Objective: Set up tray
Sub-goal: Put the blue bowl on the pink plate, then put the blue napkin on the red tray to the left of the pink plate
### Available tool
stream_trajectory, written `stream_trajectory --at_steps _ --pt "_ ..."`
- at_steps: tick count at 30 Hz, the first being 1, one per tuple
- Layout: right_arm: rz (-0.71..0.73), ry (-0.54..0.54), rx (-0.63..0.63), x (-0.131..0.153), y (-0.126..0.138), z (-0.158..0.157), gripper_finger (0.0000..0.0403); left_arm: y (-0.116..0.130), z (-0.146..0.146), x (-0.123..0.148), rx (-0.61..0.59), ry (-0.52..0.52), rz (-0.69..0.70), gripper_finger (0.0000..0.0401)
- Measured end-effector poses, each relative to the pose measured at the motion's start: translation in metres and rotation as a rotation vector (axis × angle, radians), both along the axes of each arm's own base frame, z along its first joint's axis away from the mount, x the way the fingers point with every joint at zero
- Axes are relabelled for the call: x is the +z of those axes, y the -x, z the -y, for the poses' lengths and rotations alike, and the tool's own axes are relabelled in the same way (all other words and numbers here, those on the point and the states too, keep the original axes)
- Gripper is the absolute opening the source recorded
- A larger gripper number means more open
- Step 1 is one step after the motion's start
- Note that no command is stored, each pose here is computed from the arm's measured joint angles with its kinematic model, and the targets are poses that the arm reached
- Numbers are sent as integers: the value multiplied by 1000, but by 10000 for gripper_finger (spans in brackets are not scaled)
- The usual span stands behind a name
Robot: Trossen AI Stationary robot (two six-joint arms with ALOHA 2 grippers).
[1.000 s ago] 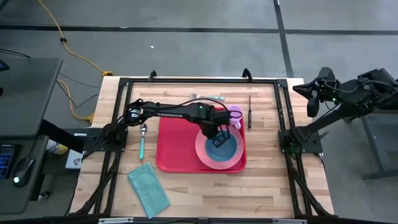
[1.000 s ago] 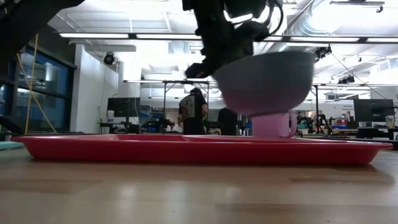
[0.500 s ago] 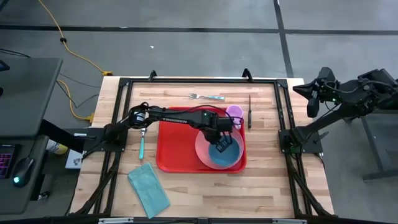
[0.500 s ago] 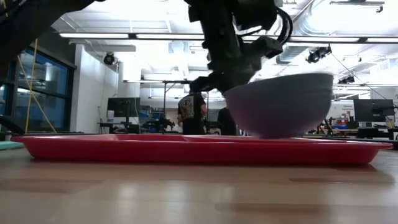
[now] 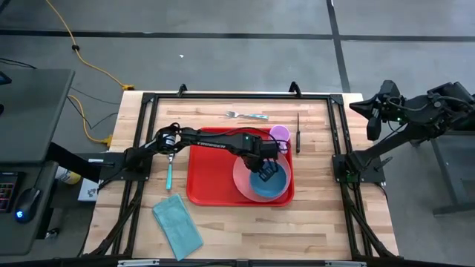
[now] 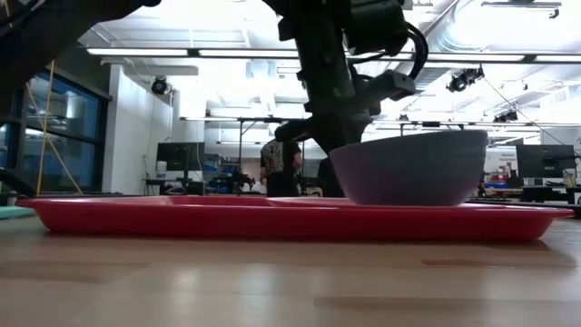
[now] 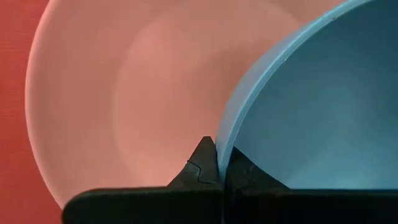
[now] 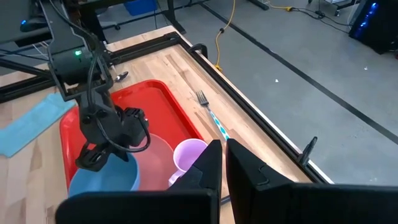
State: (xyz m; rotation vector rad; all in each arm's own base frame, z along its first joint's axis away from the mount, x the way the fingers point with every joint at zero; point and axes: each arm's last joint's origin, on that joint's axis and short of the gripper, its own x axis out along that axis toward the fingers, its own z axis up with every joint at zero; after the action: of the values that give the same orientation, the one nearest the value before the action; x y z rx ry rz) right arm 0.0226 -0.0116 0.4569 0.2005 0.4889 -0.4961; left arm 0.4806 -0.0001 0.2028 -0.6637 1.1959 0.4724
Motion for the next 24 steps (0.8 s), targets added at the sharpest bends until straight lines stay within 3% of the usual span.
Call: stream_trajectory --at_steps 5,14,24 --pt "-4 -8 11 0 0 0 0 -1 -8 0 16 7 6 24" --pt "-11 -11 29 0 0 -1 0 -3 -8 1 -2 39 29 144" --pt "-19 -3 41 0 0 -1 0 1 -9 15 -12 17 58 190"
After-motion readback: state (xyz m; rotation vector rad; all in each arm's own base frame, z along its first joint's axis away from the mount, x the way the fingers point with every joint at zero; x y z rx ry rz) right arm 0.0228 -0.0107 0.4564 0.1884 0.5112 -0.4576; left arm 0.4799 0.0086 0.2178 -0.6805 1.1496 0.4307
